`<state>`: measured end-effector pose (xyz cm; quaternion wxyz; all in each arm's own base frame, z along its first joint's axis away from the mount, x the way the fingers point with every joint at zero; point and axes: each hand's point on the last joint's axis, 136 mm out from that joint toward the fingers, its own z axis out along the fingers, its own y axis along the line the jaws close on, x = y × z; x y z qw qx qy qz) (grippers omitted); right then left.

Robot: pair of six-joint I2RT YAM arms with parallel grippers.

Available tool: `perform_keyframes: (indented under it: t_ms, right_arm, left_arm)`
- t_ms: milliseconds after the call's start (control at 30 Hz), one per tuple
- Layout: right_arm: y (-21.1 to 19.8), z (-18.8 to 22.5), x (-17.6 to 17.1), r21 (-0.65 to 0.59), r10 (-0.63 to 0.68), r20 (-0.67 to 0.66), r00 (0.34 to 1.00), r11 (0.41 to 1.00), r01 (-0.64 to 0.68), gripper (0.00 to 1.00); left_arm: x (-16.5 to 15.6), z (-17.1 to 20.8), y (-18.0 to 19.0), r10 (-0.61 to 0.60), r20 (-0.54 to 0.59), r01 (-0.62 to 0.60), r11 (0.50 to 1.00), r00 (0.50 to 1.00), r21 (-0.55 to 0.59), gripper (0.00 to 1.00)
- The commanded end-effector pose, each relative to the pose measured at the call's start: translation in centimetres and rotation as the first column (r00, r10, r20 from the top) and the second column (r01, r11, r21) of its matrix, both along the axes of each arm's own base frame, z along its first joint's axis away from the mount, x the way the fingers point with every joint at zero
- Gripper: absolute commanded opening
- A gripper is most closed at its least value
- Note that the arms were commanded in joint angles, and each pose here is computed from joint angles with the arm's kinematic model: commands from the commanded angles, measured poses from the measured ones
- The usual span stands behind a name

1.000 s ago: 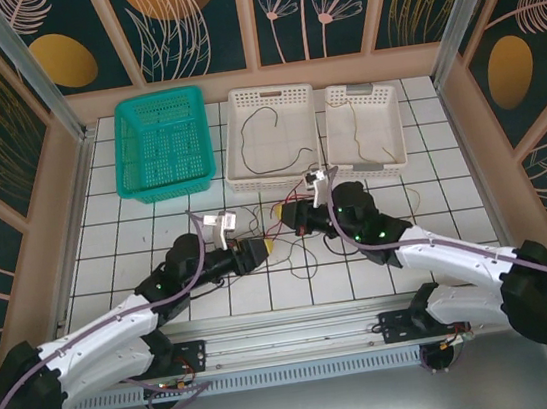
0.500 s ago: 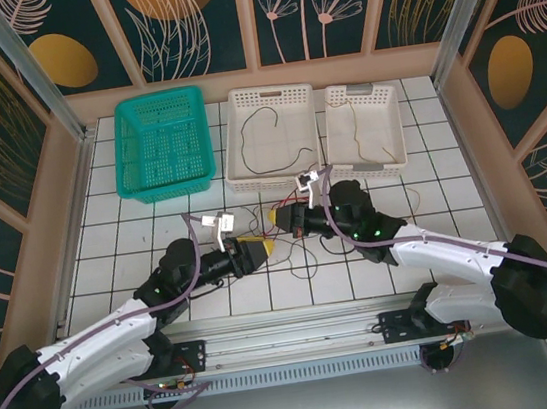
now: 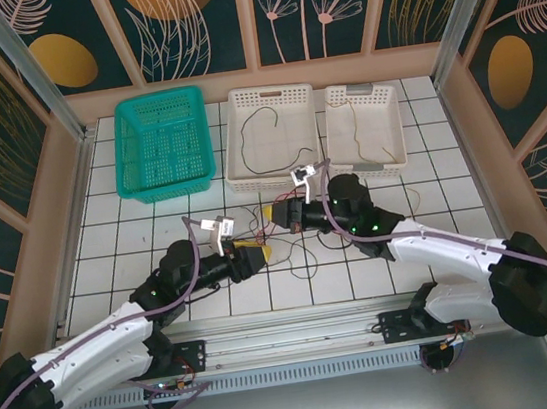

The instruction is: Untangle the cables

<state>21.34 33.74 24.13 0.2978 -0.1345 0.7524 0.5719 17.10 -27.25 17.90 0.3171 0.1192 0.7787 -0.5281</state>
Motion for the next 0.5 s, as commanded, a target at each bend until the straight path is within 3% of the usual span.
perform_keyframes:
  t_ms: [0,300,400,467]
  right_arm:
    - [1.3,1.7,-0.9,0.032,0.067,0.041,0.997,0.997,-0.068,0.0]
    - [2.1,0.3,-0.6,0.004,0.087,0.007,0.996,0.996,-0.087,0.0]
    - [1.6,0.3,-0.2,-0.011,0.058,0.017,0.998,0.998,-0.058,0.0]
    - [1.0,0.5,0.2,-0.021,0.023,0.03,0.999,1.0,-0.022,0.1]
  left_arm:
    - [0.2,2.1,-0.6,-0.014,0.056,0.017,0.999,0.998,-0.045,0.46]
    - [0.7,2.5,0.1,0.034,0.076,-0.031,0.999,0.997,-0.038,0.0]
    - [1.3,2.9,1.0,0.097,0.088,-0.095,0.995,0.991,-0.026,0.0]
    - [2.0,3.3,2.0,0.16,0.097,-0.16,0.987,0.982,-0.008,0.0]
